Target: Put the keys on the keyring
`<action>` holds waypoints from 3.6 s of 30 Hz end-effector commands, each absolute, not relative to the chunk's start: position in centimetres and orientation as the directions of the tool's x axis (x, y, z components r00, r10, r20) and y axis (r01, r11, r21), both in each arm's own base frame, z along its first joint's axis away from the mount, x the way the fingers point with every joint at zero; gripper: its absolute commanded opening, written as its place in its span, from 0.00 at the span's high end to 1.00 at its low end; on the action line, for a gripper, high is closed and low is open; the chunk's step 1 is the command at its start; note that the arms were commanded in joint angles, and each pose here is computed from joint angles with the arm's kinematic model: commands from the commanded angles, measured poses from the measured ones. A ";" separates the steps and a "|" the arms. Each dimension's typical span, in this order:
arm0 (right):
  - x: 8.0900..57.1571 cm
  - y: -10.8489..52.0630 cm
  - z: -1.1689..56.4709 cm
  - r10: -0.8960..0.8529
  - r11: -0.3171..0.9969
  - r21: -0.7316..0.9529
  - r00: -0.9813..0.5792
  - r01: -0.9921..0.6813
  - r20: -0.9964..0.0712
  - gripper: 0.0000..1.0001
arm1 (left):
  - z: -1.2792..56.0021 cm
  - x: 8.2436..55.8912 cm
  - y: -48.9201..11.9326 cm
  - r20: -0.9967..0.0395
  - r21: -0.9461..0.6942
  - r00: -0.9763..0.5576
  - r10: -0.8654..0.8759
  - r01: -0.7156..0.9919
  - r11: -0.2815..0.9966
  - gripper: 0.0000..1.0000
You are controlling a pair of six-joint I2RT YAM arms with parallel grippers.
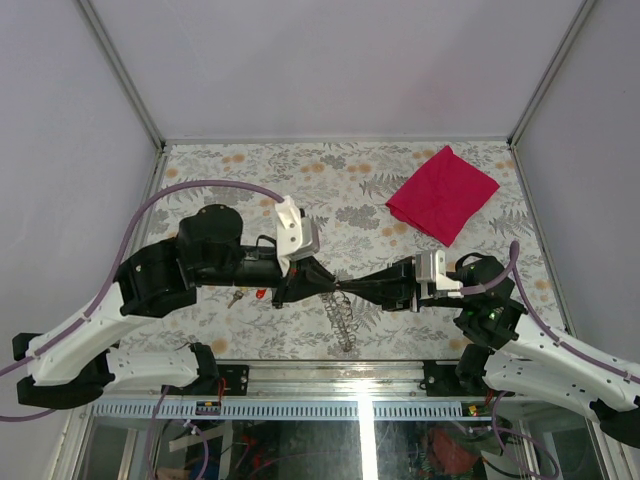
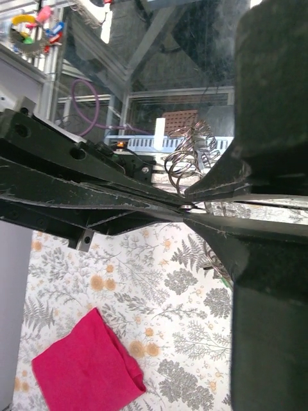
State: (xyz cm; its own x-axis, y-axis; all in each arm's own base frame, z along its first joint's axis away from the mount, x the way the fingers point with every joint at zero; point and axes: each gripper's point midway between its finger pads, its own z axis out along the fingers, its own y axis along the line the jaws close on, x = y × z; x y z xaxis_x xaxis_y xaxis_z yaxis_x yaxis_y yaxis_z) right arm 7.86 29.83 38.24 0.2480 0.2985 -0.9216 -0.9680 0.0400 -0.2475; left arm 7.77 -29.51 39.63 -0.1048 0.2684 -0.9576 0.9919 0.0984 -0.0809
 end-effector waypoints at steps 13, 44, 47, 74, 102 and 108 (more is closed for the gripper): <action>4.1 26.4 44.2 0.623 0.122 -0.508 0.464 -0.853 -0.630 1.00 | 45.0 8.7 -26.2 -0.992 -0.100 -0.078 -0.095 0.961 0.257 0.50; 7.2 27.0 47.2 0.751 -0.022 -0.016 -0.006 -1.000 -0.660 1.00 | 45.2 8.3 -25.8 -0.987 -0.108 -0.075 -0.141 0.964 0.242 0.47; 7.1 28.0 46.3 0.660 0.019 -0.089 0.080 -0.996 -0.747 1.00 | 45.2 8.4 -25.6 -0.987 -0.110 -0.076 -0.141 0.962 0.251 0.47; 6.0 28.3 45.0 0.312 -0.006 -0.194 0.183 -0.981 -0.932 1.00 | 45.2 8.4 -27.0 -0.977 -0.060 -0.014 -0.212 0.976 0.211 0.49; 3.0 22.8 48.1 0.837 0.078 -0.326 0.240 -0.942 -0.492 1.00 | 44.7 9.4 -25.2 -0.969 -0.113 -0.039 -0.244 0.947 0.299 0.47; 0.0 23.5 47.2 0.831 0.013 -0.534 0.306 -0.846 -0.465 1.00 | 43.8 9.7 -24.4 -0.966 -0.141 -0.057 -0.251 0.933 0.332 0.46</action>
